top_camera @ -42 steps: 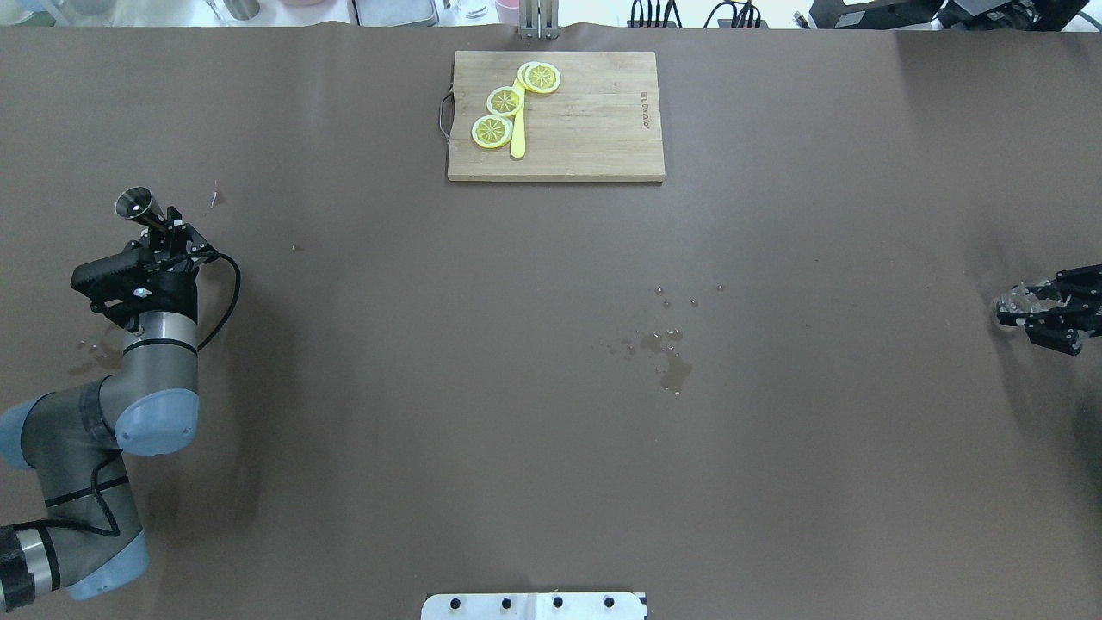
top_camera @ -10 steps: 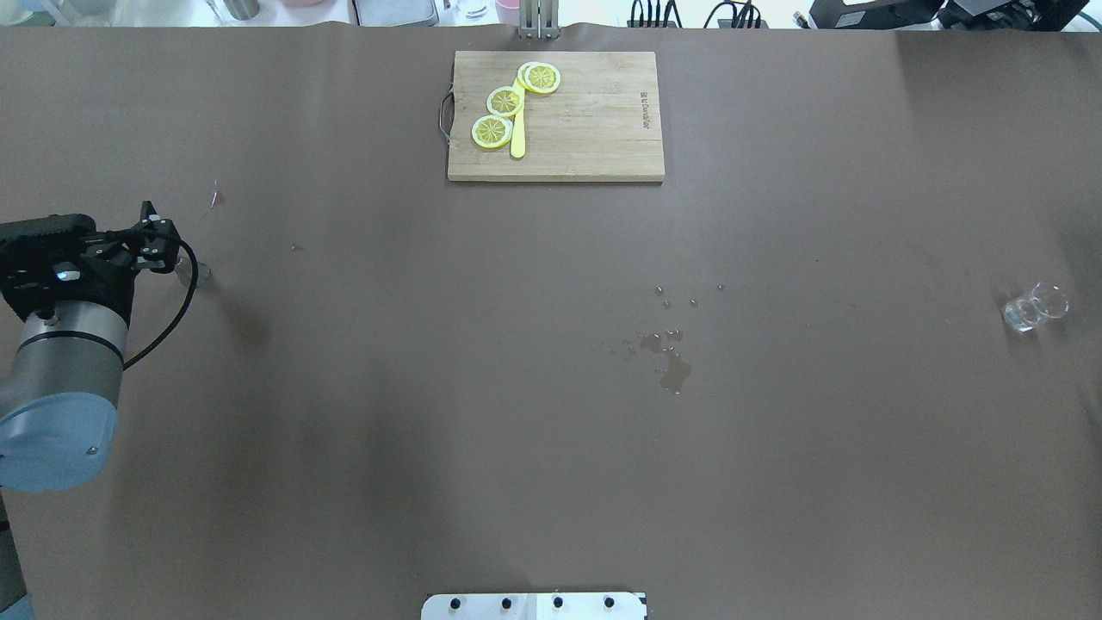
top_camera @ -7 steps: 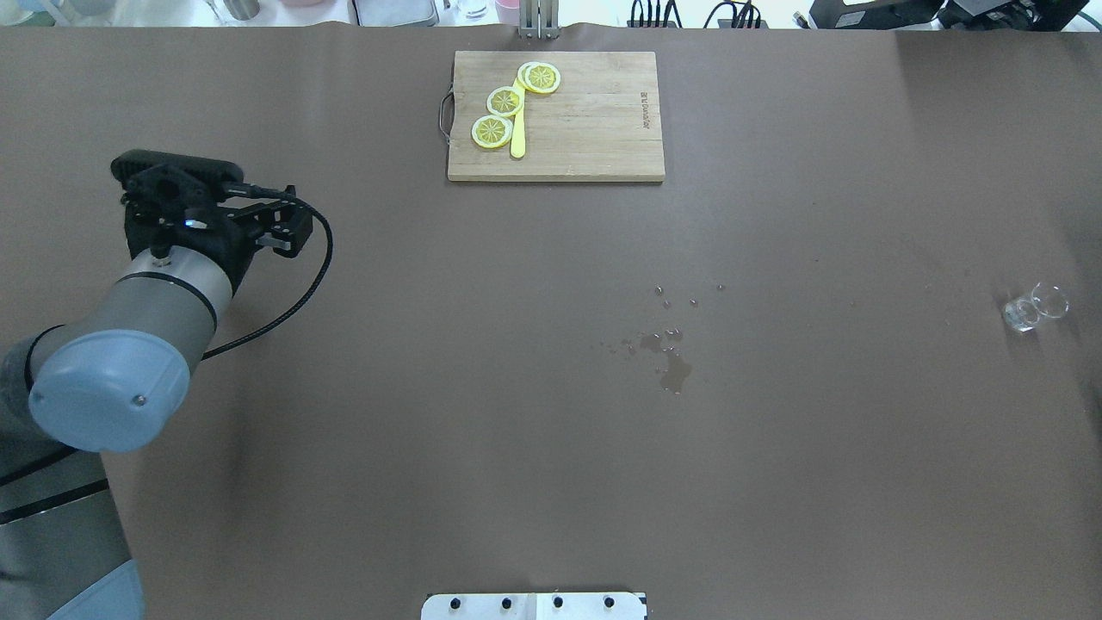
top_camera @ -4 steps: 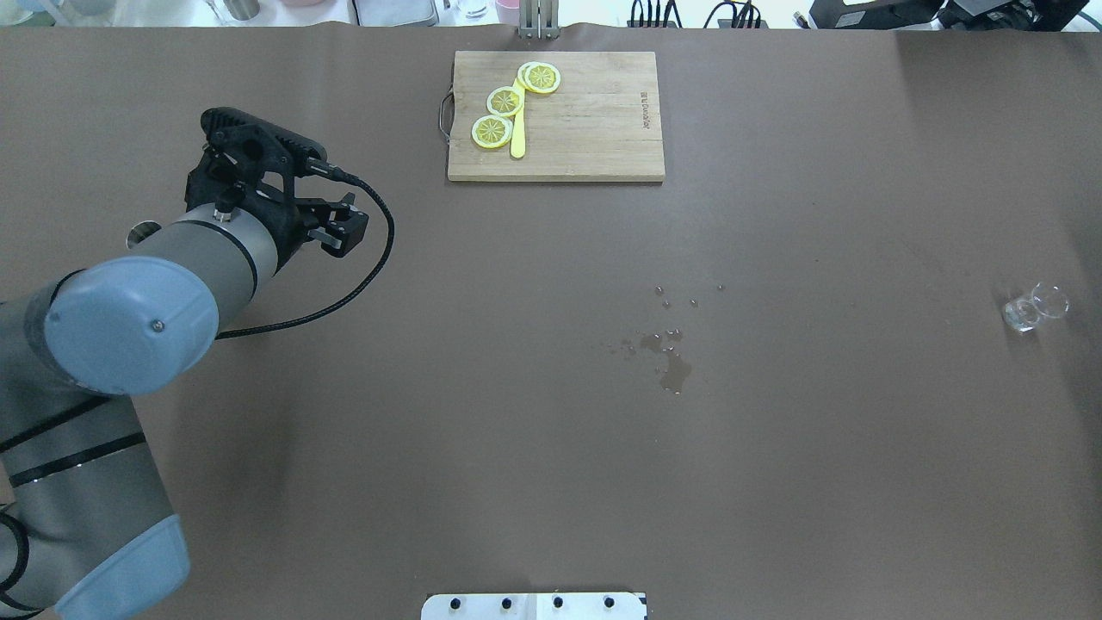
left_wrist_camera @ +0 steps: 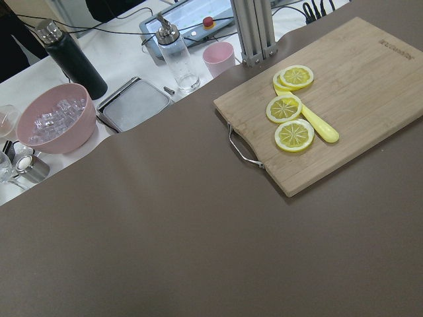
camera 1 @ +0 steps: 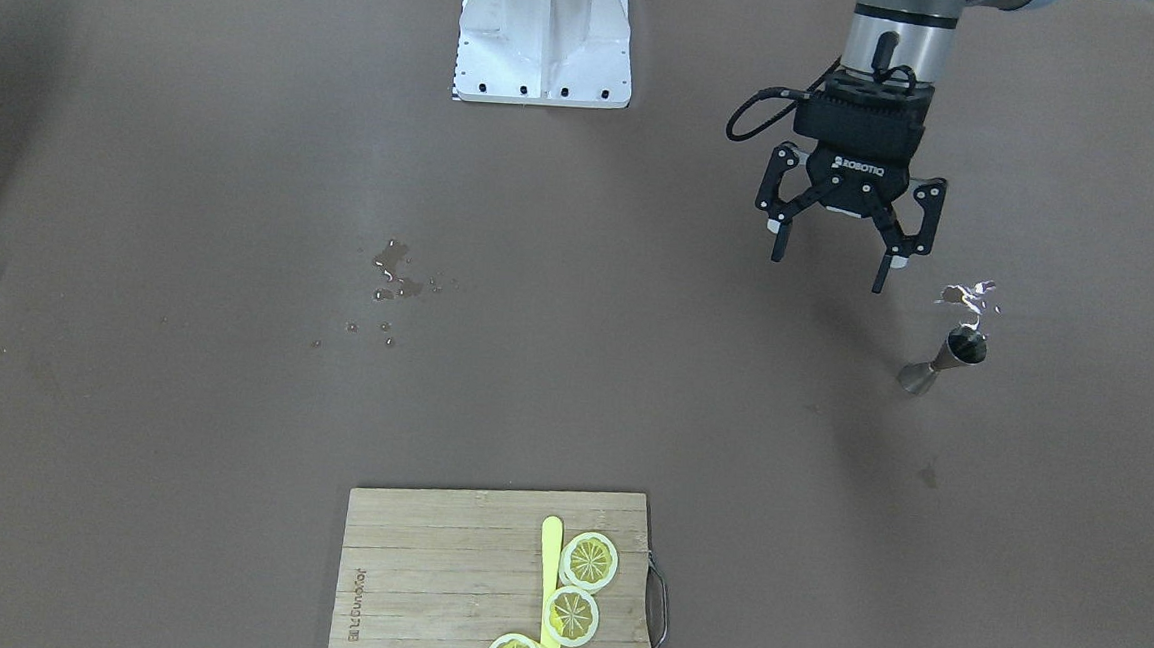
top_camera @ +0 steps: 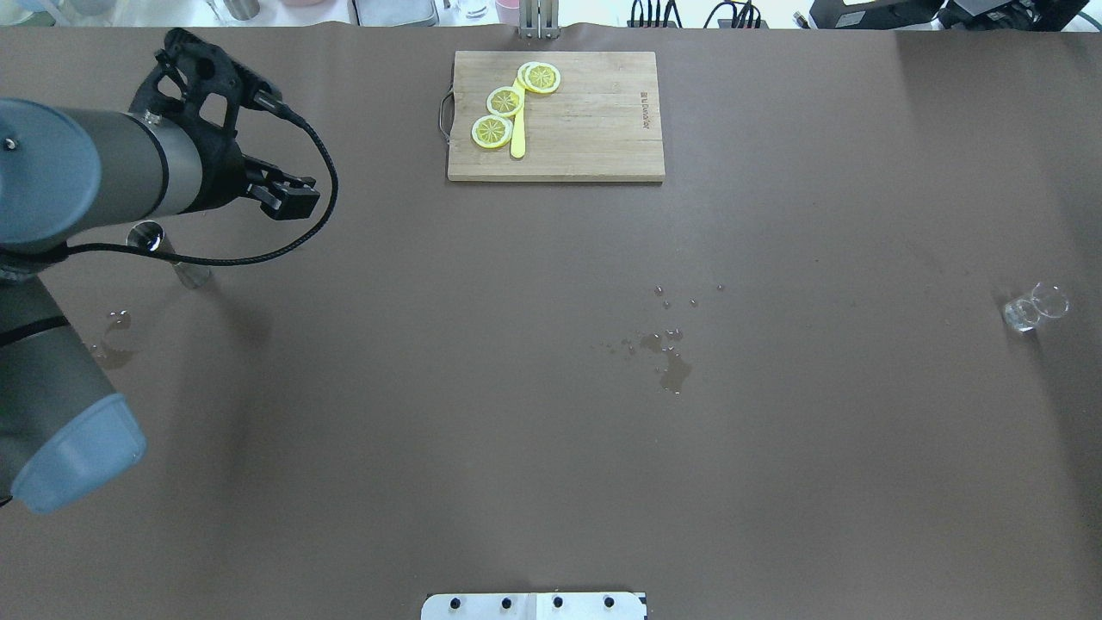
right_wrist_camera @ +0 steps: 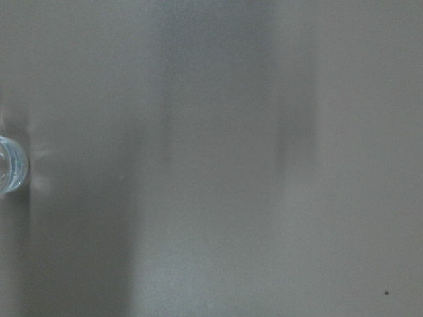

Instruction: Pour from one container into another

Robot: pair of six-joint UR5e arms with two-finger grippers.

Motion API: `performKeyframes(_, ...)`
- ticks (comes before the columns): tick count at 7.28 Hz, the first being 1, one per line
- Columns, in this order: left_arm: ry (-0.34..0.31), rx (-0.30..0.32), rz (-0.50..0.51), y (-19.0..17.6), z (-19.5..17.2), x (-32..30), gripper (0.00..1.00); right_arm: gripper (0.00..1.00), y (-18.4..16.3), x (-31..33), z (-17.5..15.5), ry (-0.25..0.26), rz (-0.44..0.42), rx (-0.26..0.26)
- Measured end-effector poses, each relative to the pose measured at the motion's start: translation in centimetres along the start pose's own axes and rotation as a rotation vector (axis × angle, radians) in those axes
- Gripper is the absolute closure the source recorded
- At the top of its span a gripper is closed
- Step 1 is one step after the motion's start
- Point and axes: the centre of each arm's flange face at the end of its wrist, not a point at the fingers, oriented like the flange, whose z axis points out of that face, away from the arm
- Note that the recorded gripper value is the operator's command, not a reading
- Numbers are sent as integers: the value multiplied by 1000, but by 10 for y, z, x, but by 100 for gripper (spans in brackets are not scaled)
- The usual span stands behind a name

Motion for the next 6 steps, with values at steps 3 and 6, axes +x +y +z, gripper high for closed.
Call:
performKeyframes(3,51,-132,36,3,-3,-110,3,0,8,-7,-14,-18,-13,15)
performKeyframes(6,129,-253,-54,47,-2,-250,3,0,13,-13,-24,-103,24,33)
